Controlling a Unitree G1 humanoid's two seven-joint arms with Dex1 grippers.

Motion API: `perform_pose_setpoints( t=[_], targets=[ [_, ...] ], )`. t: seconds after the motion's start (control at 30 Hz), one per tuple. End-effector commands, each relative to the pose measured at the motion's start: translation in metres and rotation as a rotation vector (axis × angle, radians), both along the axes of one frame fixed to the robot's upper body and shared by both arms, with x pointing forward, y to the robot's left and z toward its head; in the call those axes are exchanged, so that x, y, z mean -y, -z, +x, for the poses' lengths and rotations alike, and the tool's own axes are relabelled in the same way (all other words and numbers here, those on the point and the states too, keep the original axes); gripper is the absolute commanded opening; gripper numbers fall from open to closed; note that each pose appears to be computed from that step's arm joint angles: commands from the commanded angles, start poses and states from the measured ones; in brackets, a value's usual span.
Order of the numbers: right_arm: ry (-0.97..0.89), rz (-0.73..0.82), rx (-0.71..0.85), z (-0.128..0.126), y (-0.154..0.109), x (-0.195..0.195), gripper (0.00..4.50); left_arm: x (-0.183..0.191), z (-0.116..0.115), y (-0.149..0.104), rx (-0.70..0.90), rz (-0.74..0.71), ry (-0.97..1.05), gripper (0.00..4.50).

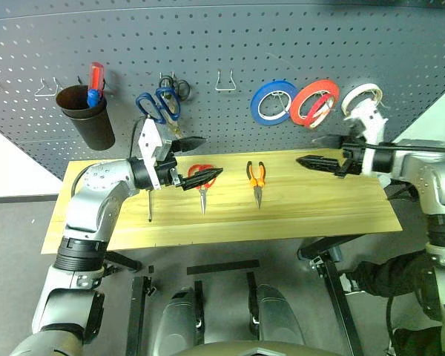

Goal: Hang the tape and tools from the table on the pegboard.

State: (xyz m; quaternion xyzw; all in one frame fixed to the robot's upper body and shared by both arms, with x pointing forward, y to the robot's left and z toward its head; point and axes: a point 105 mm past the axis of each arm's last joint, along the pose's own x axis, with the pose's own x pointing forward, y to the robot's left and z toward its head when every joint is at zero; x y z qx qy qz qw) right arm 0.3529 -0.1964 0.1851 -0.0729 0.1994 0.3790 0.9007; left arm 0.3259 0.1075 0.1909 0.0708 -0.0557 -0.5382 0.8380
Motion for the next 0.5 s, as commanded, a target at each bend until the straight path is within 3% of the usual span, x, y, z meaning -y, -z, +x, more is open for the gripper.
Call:
perform_pose_setpoints(
  t=[0.03,0.17,0.5],
  targets=[
    [0.069,0.001,-0.053,0.006,0.002,-0.013,4.48,-0.012,-0.006,0.006,0.003,0.066,-0.024,4.5],
    [0.12,0.004,-0.123,0.015,0.013,-0.03,4.48,-0.025,-0.008,0.018,-0.022,0.111,-0.042,4.5],
    [0.318,-0.065,-0.215,0.073,0.048,-0.052,4.48,-0.045,0.012,0.024,-0.002,0.175,-0.141,4.5]
  ],
)
